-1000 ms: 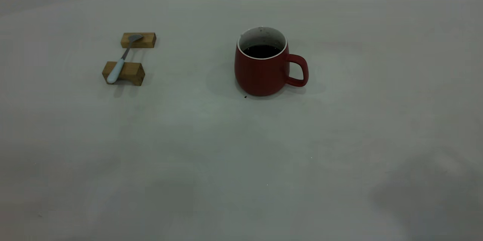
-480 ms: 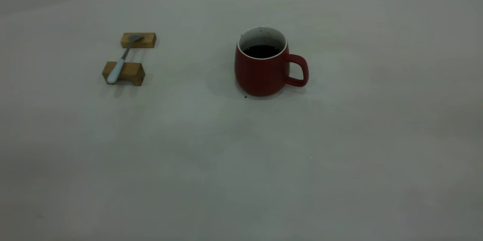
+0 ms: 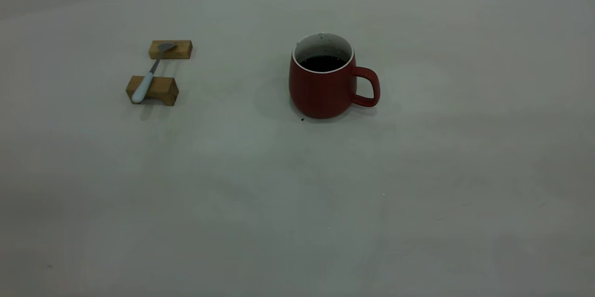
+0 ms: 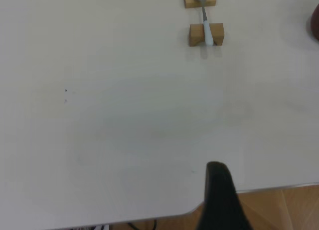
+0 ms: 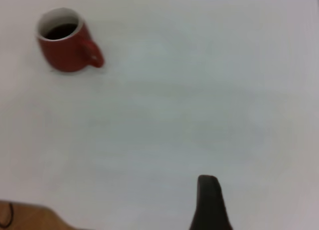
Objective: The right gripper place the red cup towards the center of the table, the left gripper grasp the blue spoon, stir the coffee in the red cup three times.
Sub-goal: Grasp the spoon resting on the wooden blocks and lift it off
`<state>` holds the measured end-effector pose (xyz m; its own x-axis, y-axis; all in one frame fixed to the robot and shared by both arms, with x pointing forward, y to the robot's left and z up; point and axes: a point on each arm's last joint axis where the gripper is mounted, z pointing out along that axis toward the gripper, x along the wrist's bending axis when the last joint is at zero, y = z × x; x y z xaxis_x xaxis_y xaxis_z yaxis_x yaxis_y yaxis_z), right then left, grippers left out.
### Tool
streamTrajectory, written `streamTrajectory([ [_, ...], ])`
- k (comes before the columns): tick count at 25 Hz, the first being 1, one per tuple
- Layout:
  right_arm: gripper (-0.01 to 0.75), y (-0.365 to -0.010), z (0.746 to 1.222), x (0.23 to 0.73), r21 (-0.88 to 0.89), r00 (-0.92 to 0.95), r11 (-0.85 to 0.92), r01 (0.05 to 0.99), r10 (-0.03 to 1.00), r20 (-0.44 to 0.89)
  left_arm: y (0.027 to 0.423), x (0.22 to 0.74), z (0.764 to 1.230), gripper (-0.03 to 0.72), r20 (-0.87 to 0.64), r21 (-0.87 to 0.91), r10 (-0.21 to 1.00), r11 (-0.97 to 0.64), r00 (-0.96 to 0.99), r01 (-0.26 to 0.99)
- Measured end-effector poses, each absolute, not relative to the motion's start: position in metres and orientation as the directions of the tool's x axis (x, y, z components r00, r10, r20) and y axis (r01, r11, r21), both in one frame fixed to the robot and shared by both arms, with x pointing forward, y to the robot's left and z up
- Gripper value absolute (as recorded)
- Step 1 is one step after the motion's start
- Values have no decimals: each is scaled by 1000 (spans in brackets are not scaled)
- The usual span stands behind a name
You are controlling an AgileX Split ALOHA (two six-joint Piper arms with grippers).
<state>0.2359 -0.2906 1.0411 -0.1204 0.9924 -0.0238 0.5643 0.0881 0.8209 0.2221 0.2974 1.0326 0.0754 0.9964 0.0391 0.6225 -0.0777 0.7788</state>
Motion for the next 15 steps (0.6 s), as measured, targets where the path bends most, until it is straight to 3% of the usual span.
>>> streamTrajectory([
  [15,591,-293,1038,237,826,-82,64,560,996,-22,297,222,1033,555,39,779,996,-78,75,622],
])
